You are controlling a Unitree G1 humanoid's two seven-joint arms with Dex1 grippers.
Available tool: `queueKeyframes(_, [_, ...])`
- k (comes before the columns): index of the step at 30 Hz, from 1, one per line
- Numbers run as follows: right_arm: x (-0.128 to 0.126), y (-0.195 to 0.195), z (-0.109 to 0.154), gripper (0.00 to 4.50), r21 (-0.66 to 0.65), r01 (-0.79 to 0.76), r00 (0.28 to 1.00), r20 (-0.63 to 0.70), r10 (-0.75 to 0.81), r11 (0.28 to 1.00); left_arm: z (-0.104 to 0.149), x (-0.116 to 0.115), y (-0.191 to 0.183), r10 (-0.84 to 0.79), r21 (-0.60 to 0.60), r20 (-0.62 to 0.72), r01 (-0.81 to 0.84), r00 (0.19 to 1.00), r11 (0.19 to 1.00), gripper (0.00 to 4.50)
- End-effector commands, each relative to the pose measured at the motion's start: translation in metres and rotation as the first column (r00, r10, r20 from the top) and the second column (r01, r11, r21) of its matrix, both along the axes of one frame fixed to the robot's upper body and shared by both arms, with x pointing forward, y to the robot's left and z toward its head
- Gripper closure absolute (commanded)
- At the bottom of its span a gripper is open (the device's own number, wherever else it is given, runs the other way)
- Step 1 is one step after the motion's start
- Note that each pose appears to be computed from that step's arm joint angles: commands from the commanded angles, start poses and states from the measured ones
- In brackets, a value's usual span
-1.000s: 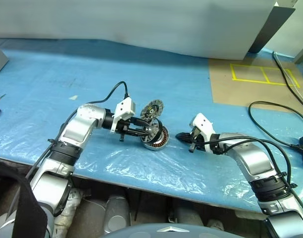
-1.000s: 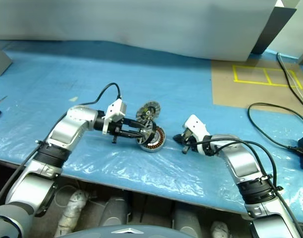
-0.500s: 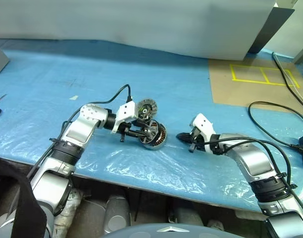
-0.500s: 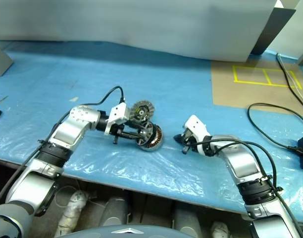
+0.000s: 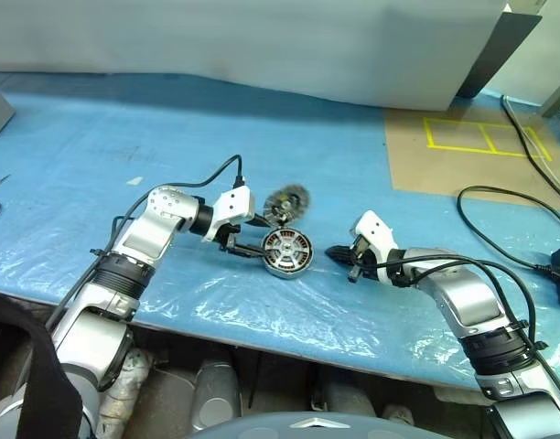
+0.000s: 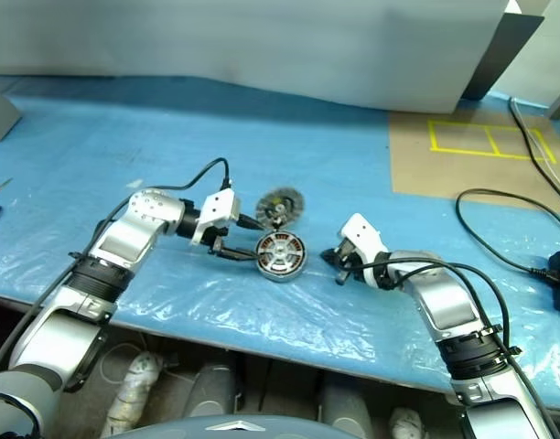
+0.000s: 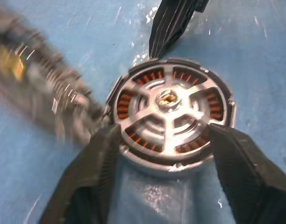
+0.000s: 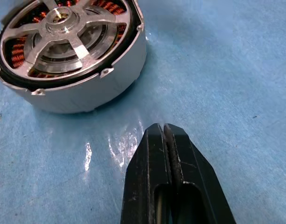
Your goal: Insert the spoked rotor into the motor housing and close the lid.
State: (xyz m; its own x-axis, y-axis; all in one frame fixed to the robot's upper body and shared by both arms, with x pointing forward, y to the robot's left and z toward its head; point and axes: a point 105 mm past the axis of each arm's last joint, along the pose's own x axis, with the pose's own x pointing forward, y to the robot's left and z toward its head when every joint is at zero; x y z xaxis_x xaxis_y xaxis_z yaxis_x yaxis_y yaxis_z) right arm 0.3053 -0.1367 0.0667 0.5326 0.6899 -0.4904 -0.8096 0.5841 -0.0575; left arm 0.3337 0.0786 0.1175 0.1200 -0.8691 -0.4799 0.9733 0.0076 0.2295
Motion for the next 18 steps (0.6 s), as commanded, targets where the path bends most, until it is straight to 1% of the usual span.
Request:
queueKeyframes(1, [0.003, 0.002, 0.008, 4.5, 0.011, -0.005, 0.999, 0.038, 0.005, 1.0, 0.011, 0.003, -0.005, -0.015, -0.006, 0.059, 0.015, 0.998, 1.0, 0.55])
queueKeyframes(3, [0.003, 0.002, 0.008, 4.5, 0.012, -0.005, 0.999, 0.037, 0.005, 1.0, 0.015, 0.0, -0.008, -0.03, -0.037, 0.051, 0.032, 0.998, 0.999, 0.55])
queueKeyframes(6, [0.001, 0.003, 0.009, 4.5, 0.023, -0.01, 0.999, 0.031, 0.01, 1.0, 0.031, -0.013, -0.012, -0.095, -0.149, -0.003, 0.093, 0.996, 0.984, 0.55])
queueKeyframes(7, [0.001, 0.004, 0.012, 4.5, 0.045, -0.009, 0.999, 0.032, 0.008, 0.999, 0.035, -0.016, -0.012, -0.106, -0.178, -0.012, 0.102, 0.994, 0.979, 0.55])
queueKeyframes(10, [0.002, 0.01, 0.029, 4.5, 0.109, -0.034, 0.998, 0.058, 0.028, 0.993, 0.037, -0.022, -0.001, -0.123, -0.202, -0.043, 0.112, 0.992, 0.973, 0.55])
queueKeyframes(13, [0.001, 0.023, 0.047, 4.5, 0.138, -0.11, 0.991, 0.098, 0.097, 0.984, 0.042, -0.016, 0.009, -0.058, -0.25, -0.061, 0.041, 0.996, 0.967, 0.55])
queueKeyframes(16, [0.001, 0.041, 0.064, 4.5, 0.175, -0.183, 0.979, 0.125, 0.162, 0.968, 0.037, -0.007, 0.021, 0.016, -0.237, -0.061, -0.03, 0.998, 0.971, 0.55])
queueKeyframes(18, [0.001, 0.056, 0.066, 4.5, 0.185, -0.237, 0.968, 0.126, 0.216, 0.954, 0.035, -0.003, 0.028, 0.061, -0.24, -0.072, -0.077, 0.996, 0.968, 0.55])
